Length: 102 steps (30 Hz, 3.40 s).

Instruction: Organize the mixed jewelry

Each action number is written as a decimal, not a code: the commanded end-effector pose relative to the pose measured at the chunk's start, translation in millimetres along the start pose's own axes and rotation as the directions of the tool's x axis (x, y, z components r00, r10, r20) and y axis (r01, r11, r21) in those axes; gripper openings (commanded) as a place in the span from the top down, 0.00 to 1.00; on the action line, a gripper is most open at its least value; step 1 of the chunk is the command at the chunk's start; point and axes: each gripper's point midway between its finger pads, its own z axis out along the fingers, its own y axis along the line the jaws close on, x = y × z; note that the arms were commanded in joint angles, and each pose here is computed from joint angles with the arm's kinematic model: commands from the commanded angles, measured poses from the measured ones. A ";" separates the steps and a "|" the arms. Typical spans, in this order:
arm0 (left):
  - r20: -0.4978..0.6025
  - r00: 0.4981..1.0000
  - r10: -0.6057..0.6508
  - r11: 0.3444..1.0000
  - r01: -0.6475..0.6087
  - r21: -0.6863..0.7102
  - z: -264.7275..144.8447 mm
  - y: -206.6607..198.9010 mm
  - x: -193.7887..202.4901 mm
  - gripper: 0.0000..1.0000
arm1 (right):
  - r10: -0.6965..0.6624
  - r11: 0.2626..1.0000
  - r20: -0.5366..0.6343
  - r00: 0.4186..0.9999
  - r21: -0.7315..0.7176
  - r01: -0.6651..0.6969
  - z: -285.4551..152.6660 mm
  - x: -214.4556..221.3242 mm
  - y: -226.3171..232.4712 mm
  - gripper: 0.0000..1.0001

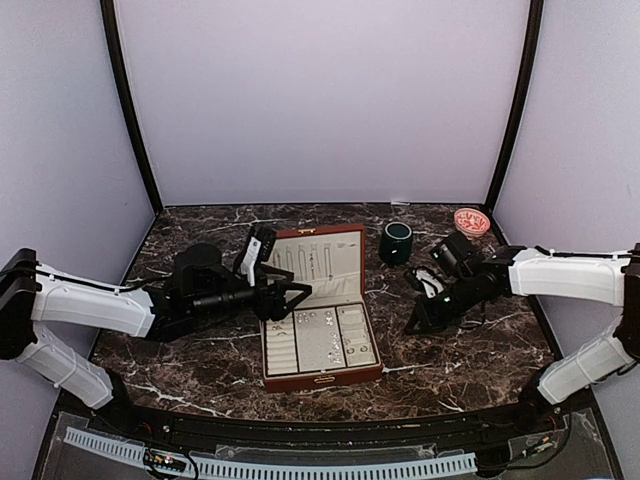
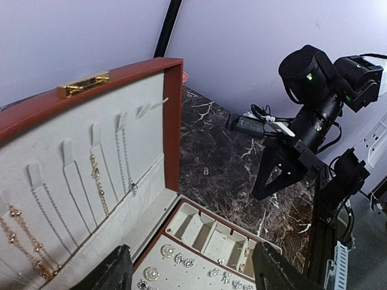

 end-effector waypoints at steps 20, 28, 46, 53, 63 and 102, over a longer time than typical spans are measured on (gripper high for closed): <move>0.006 0.993 0.119 0.960 -0.116 0.254 96.6 -90.0 13.5 0.44 | -0.076 0.885 0.143 0.987 -0.446 0.133 -73.7 -24.7 101.4 1.00; -0.011 0.994 0.111 0.954 -0.103 0.282 109.6 -94.0 22.1 0.49 | -0.079 0.878 0.148 0.986 -0.458 0.139 -75.6 -23.8 103.9 1.00; -0.022 0.992 0.121 0.922 -0.104 0.374 114.2 -111.8 31.5 0.51 | -0.079 0.876 0.155 0.985 -0.461 0.143 -76.0 -24.5 104.2 1.00; -0.023 0.993 0.113 0.933 -0.098 0.347 116.8 -107.9 31.1 0.54 | -0.082 0.873 0.151 0.985 -0.466 0.144 -75.2 -23.9 104.6 1.00; -0.028 0.994 0.109 0.932 -0.092 0.350 120.6 -108.1 32.3 0.62 | -0.081 0.870 0.154 0.985 -0.471 0.145 -75.4 -24.1 105.1 1.00; -0.012 0.996 0.087 0.914 -0.075 0.399 127.1 -116.8 29.4 0.76 | -0.061 0.876 0.157 0.986 -0.465 0.128 -72.1 -24.9 100.7 1.00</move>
